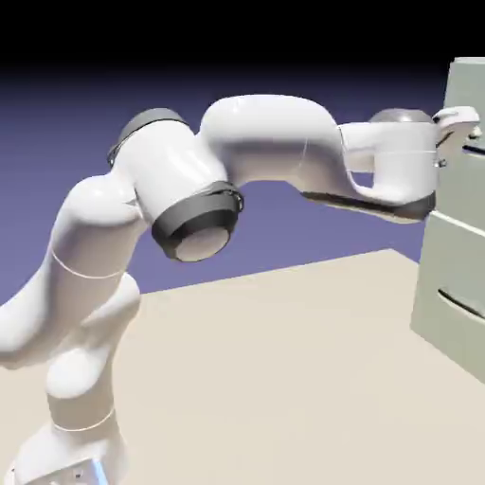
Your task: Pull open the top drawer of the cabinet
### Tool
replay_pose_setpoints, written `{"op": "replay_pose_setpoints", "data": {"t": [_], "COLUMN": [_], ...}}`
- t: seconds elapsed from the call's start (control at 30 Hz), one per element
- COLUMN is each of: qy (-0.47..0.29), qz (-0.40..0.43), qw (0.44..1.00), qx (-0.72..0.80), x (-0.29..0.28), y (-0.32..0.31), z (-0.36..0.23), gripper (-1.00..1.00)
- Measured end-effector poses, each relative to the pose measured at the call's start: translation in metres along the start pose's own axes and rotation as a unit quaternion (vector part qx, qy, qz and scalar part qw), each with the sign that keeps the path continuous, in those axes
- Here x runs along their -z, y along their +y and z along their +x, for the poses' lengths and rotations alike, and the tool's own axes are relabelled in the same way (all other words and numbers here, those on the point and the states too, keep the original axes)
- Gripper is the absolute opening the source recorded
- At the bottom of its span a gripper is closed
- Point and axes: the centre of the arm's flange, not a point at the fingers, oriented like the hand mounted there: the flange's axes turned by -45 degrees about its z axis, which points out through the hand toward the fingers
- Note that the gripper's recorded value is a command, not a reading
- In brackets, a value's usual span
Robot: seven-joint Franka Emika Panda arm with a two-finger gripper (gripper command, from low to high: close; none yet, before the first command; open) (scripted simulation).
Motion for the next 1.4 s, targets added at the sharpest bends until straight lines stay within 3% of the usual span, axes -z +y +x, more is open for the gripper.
{"op": "replay_pose_setpoints", "data": {"t": [0.17, 0.5, 0.53, 1.4], "qy": [-0.006, -0.005, -0.006, -0.006], "qz": [0.027, 0.029, 0.029, 0.029], "qw": [0.975, 0.972, 0.971, 0.972], "qx": [0.222, 0.235, 0.236, 0.235], "x": [-0.028, -0.076, -0.08, 0.065], "y": [0.014, 0.011, 0.012, 0.02], "z": [0.004, 0.003, 0.002, 0.006], "gripper": [0.0, 0.0, -1.0, -1.0]}}
